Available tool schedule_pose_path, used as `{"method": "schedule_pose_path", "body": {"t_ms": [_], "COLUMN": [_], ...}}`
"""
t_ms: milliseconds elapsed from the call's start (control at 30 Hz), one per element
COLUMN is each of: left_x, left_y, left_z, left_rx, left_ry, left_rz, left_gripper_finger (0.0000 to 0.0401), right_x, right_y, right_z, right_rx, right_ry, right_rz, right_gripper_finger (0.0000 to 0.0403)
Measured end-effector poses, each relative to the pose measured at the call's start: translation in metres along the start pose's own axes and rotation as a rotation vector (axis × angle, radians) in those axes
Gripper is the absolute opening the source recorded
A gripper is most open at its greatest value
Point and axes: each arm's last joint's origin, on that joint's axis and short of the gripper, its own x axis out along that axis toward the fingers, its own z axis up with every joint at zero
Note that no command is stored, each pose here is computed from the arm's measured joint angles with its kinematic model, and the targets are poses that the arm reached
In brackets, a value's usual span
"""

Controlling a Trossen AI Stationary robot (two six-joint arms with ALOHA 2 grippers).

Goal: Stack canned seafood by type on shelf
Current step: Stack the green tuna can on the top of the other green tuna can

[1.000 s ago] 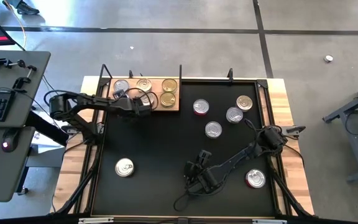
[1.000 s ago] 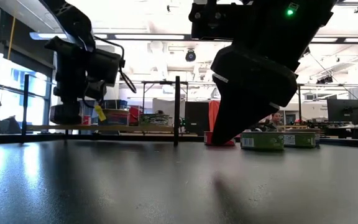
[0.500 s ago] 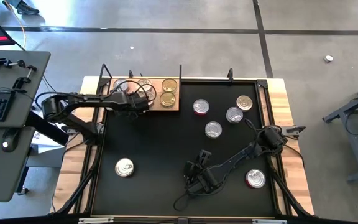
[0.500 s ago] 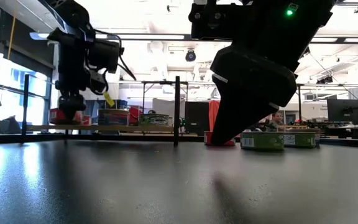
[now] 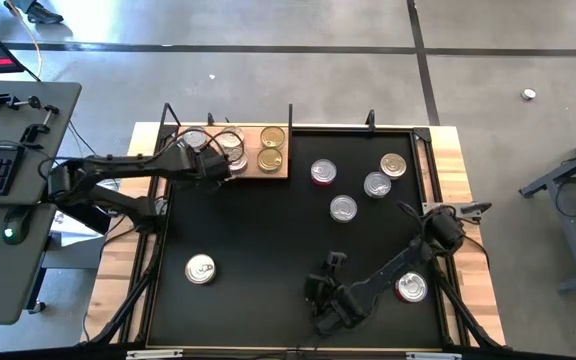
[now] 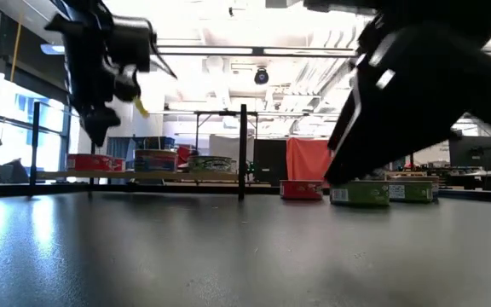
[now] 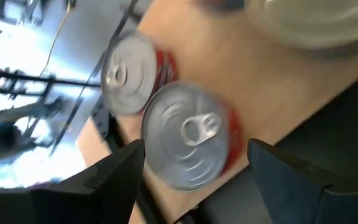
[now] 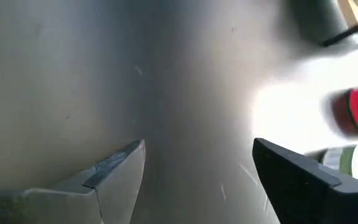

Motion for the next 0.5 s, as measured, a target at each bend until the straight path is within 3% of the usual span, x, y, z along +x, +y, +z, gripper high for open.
{"method": "schedule_pose_path", "body": {"t_ms": [133,233,367,500], "left_x": [-0.030,-0.053,-0.078,-0.097], "left_y": [-0.003,-0.016,-0.040,-0.069], "left_z": [-0.009,-0.022,-0.044,-0.067], "left_rx": [-0.089,-0.126,-0.105,-0.064], "left_ry": [-0.155,-0.290,-0.471,-0.631], "left_rz": [-0.093,-0.218,-0.411,-0.613], "left_gripper_finger": [0.0278,0.0278,0.0278,0.0278], "right_x": [-0.011,-0.025,-0.051,-0.069], "right_y": [-0.008,-0.018,-0.039,-0.072], "right_z": [0.003,0.006,0.007,0.013], "right_rx": [0.042,0.008,-0.049,-0.009], "right_ry": [0.099,0.096,0.044,0.033], "right_rz": [0.097,0.122,0.054,-0.020], "right_gripper_finger": [0.0291,0.0291,0.0291,0.0291]}}
